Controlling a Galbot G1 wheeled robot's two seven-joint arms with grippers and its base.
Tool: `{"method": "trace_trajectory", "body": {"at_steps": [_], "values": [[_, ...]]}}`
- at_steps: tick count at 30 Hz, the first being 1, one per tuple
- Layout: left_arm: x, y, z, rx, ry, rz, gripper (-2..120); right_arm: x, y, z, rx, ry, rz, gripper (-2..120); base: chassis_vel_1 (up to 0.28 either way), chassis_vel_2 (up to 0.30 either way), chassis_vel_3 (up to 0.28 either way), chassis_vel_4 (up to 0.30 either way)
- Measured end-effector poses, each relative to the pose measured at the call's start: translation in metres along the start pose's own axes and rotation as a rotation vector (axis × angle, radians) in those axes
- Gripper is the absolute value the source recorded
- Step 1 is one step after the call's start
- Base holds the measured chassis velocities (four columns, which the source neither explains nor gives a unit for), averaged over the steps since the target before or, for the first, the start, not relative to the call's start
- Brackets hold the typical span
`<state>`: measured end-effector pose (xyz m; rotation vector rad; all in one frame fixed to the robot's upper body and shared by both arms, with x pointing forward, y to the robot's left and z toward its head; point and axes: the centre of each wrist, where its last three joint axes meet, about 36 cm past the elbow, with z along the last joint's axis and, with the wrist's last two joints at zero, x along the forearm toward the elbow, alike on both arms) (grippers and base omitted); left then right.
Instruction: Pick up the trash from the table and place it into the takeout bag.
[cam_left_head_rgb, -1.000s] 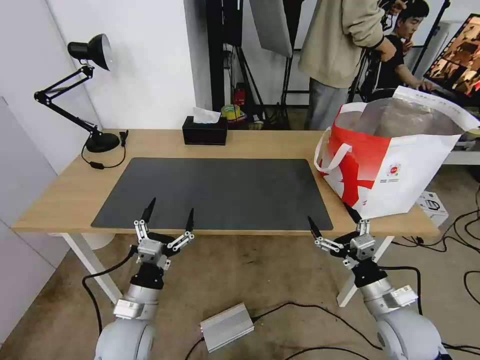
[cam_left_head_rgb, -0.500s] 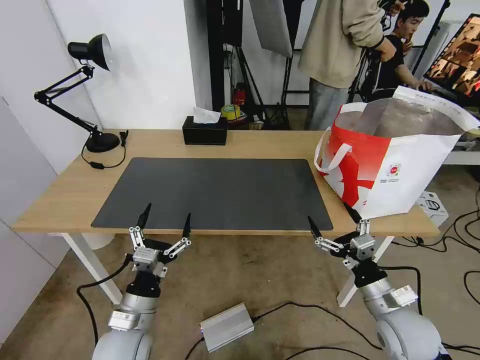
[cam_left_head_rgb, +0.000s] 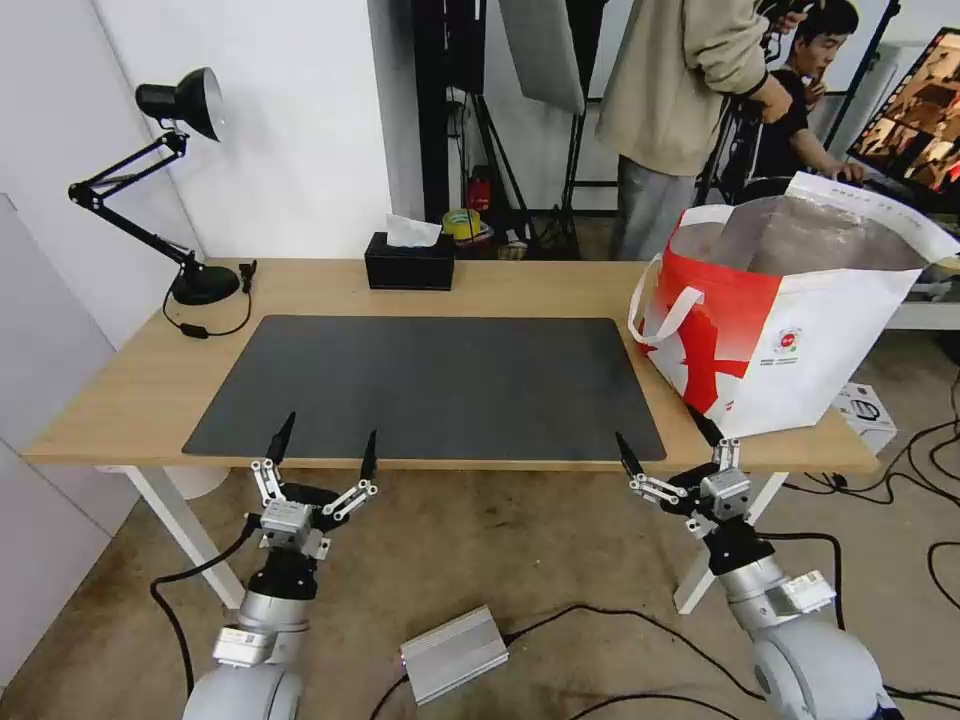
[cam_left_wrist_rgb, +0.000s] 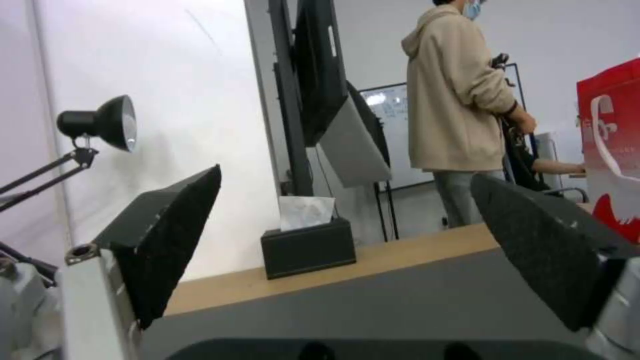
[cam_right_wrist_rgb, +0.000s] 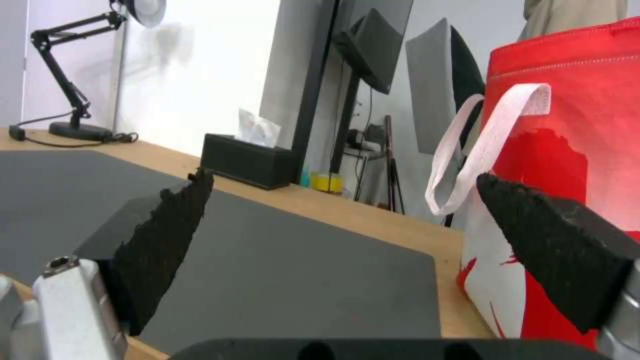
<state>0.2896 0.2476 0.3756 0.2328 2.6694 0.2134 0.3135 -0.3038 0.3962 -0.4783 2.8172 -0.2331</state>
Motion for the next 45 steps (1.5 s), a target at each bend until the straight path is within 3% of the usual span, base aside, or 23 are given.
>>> {"method": "trace_trajectory", "body": {"at_steps": [45], "values": [[0.001, -0.002, 0.0018, -0.003, 0.007, 0.009, 100, 0.0, 0.0, 0.0, 0.0, 0.0, 0.0, 100, 0.0, 0.0, 0.0, 0.0]]}}
